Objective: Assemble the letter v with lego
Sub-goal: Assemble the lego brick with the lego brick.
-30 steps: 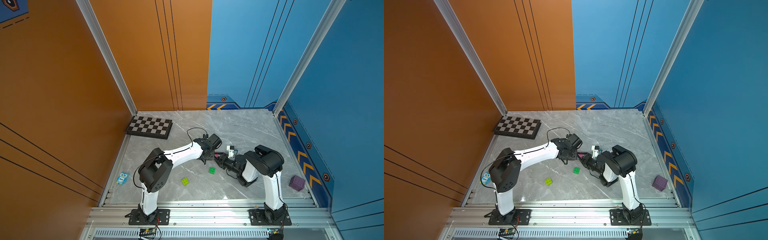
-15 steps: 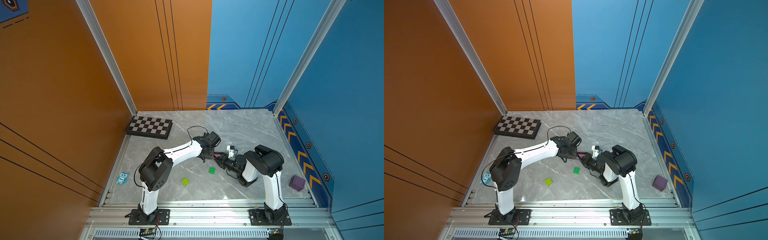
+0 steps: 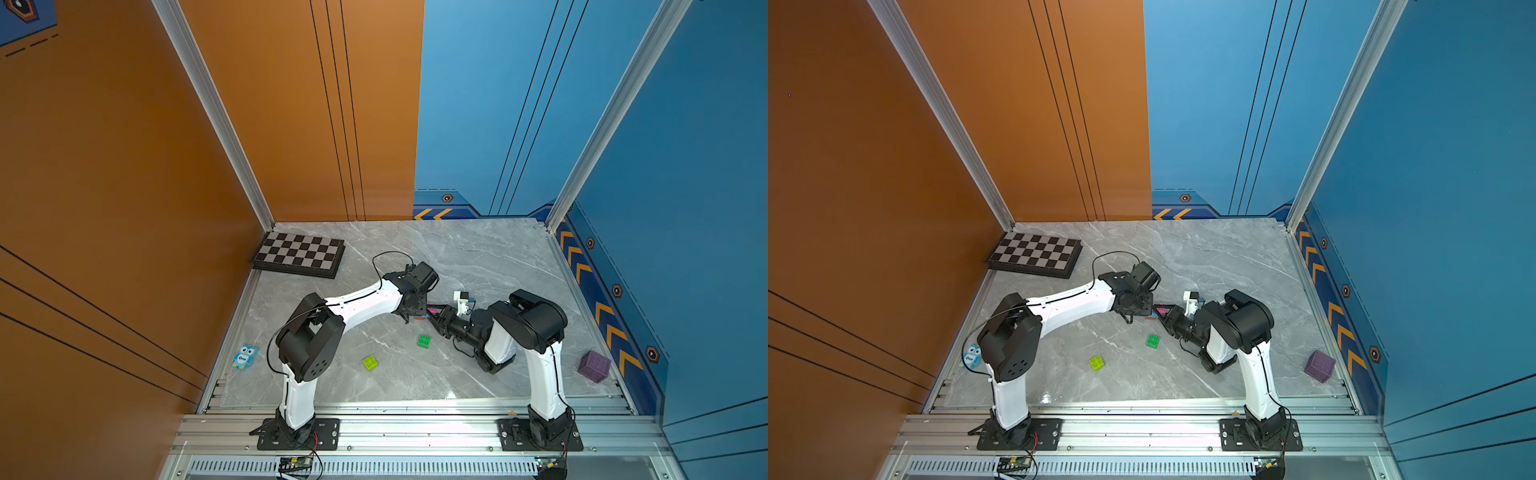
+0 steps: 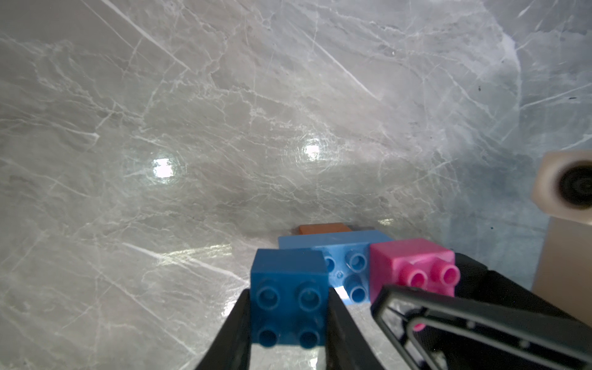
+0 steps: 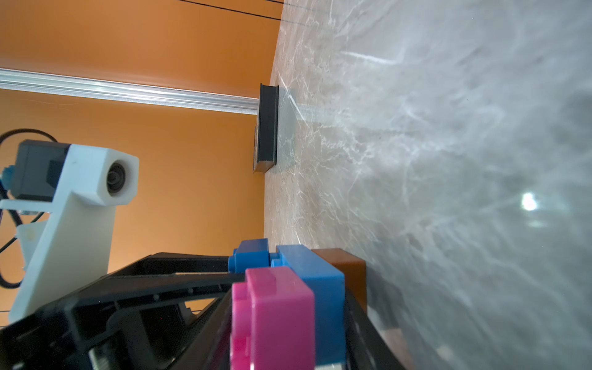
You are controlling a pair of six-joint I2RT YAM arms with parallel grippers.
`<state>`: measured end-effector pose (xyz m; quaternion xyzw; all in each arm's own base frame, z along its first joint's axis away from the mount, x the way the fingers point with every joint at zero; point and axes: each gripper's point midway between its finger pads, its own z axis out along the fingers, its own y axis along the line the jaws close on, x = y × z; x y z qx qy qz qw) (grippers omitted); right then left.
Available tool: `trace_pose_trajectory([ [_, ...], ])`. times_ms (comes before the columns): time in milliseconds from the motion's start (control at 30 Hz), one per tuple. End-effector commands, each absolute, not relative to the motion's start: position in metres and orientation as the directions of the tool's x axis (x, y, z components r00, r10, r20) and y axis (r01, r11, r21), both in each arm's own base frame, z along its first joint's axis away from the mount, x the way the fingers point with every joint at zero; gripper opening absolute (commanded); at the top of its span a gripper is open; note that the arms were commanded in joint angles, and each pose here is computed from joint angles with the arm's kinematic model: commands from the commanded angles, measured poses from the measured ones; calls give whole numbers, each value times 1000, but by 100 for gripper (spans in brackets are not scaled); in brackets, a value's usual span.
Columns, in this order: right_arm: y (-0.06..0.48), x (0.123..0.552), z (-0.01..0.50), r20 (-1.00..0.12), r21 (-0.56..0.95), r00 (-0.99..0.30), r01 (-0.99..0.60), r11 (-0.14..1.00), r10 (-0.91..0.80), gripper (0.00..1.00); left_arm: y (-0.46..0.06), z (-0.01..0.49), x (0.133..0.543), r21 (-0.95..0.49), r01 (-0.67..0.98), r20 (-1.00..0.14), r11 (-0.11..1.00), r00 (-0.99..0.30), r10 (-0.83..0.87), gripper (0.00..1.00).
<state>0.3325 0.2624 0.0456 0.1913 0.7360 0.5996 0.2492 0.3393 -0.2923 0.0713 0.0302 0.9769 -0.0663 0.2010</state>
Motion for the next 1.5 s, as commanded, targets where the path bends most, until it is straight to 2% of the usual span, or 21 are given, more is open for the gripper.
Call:
trace_pose_trajectory([
  [0, 237, 314, -35, -77, 904, -810, 190, 384, 582, 27, -253, 36, 314, 11, 43, -272, 999, -961, 44, 5],
  [400, 237, 313, -35, -74, 903, -807, 195, 383, 586, 28, -261, 18, 310, 20, 47, -230, 999, -972, 51, 4],
  [667, 238, 314, -37, -73, 902, -808, 197, 384, 585, 27, -253, 12, 303, 116, 56, -198, 992, -977, 78, 1],
  [867, 238, 313, -37, -74, 902, -808, 196, 386, 584, 27, -251, 3, 297, 114, 53, -164, 992, -984, 71, 4],
  [1067, 237, 313, -36, -77, 903, -807, 193, 385, 585, 27, -257, 22, 302, 62, 43, -196, 997, -979, 55, 15],
  [1233, 238, 314, -37, -74, 902, -808, 196, 384, 585, 27, -277, 61, 320, -31, 61, -270, 998, -962, 50, 34],
  [1300, 238, 314, -37, -72, 903, -807, 197, 382, 586, 27, -284, 78, 327, -74, 66, -297, 995, -954, 41, 37],
  [1467, 239, 315, -36, -73, 904, -807, 194, 380, 586, 27, -289, 115, 336, -144, 72, -356, 987, -934, 16, 55],
])
